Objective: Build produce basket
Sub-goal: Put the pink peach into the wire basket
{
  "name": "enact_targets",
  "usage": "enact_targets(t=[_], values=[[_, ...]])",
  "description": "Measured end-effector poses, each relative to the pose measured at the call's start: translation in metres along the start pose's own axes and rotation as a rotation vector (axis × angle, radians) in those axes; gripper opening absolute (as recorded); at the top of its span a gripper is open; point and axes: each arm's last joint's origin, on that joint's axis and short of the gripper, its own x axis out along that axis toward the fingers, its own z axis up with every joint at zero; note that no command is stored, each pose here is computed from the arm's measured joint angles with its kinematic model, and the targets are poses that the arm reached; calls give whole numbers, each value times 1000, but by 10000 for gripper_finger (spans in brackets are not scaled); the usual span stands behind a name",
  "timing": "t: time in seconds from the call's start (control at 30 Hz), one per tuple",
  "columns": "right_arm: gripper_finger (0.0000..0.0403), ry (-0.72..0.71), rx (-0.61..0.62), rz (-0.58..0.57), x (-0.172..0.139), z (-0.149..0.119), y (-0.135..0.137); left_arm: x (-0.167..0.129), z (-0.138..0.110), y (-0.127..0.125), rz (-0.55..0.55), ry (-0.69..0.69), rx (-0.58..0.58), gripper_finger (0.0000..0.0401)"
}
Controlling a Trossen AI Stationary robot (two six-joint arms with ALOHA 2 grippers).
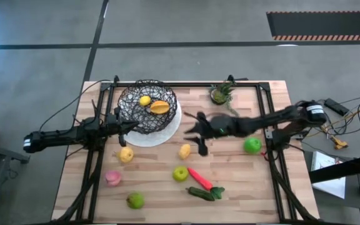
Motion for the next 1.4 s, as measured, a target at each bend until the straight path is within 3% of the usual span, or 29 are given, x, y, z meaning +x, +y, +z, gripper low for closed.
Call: enact_targets(t=[0.17,0.47,0.63,0.77,0.87,1.0,1.27,1.4], values=[[96,-81,-11,72,-15,-24,42,0,0,0,0,1,0,0],[81,-88,25,-55,-26,-49,102,0,0,0,-1,-4,-1,0],[75,-76,40,-27,-26,-60,124,-1,13,-2,-16,-131,-21,0],[73,-66,28,-18,-21,-72,133,-6,37,-3,-37,-383,-73,0],[75,-81,35,-31,-14,-79,134,-12,52,-6,-134,-534,-126,0],[73,-99,40,-56,-3,-89,135,-6,65,-14,-290,-444,-73,0],[70,-83,4,-46,12,-92,142,24,83,-32,-294,39,-11,0],[74,-87,-3,-37,10,-90,144,36,96,-50,-339,206,17,0]])
